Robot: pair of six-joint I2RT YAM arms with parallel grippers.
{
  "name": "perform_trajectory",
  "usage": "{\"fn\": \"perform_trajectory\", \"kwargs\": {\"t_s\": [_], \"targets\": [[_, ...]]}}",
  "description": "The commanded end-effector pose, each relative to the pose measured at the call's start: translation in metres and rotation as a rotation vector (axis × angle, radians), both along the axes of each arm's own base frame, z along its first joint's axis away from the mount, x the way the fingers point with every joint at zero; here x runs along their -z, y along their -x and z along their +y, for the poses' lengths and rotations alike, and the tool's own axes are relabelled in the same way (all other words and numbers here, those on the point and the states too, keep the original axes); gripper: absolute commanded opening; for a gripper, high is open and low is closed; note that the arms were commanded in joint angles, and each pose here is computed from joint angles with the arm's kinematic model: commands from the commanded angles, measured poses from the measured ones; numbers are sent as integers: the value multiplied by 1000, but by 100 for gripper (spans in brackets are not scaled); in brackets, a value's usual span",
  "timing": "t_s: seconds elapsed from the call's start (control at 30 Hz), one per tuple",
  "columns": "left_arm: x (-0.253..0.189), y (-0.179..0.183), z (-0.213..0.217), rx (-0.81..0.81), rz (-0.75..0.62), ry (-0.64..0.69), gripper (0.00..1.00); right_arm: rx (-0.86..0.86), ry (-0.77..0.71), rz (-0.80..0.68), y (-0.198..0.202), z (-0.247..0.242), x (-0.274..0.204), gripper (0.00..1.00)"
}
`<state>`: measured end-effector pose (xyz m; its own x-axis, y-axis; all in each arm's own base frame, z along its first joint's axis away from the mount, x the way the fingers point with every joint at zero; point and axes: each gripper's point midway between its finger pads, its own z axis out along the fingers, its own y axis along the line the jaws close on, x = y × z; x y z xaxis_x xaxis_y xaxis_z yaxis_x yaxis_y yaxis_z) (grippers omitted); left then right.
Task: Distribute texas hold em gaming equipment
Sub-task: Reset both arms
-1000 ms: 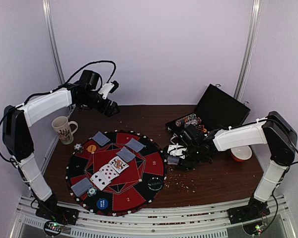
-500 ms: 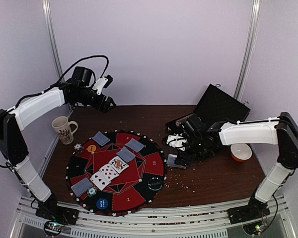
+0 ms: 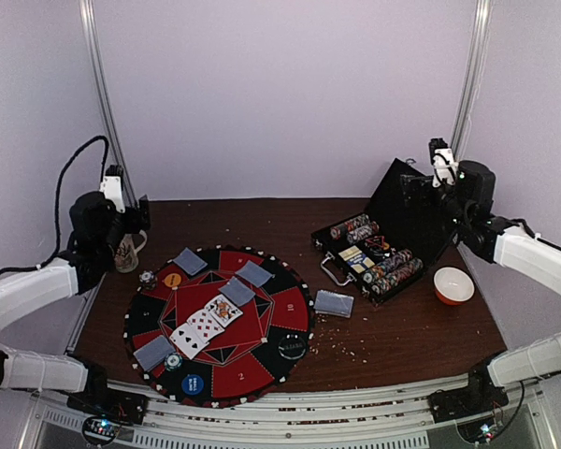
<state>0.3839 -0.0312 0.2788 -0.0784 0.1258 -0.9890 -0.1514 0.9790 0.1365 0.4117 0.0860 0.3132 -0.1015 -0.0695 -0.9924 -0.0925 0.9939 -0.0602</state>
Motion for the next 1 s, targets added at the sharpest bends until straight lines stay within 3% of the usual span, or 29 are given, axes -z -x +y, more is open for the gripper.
{"fn": "perform_trajectory", "kwargs": {"t_s": [0.0, 0.17, 0.33, 0.57, 0.97], "targets": [[7, 19, 39, -225, -136, -17, 98, 229, -152, -72, 16, -77, 22, 100], [61, 32, 48, -259, -71, -35, 98, 337, -114, -66, 41, -111, 70, 100], [77, 44, 47, -230, -143, -55, 98, 371, -130, -82, 55, -119, 99, 100], [104, 36, 41, -204, -137, -102, 98, 401, -112, -103, 65, -126, 127, 100], [103, 42, 36, -132, -160, -86, 98, 190, -86, -83, 54, -87, 170, 100]]}}
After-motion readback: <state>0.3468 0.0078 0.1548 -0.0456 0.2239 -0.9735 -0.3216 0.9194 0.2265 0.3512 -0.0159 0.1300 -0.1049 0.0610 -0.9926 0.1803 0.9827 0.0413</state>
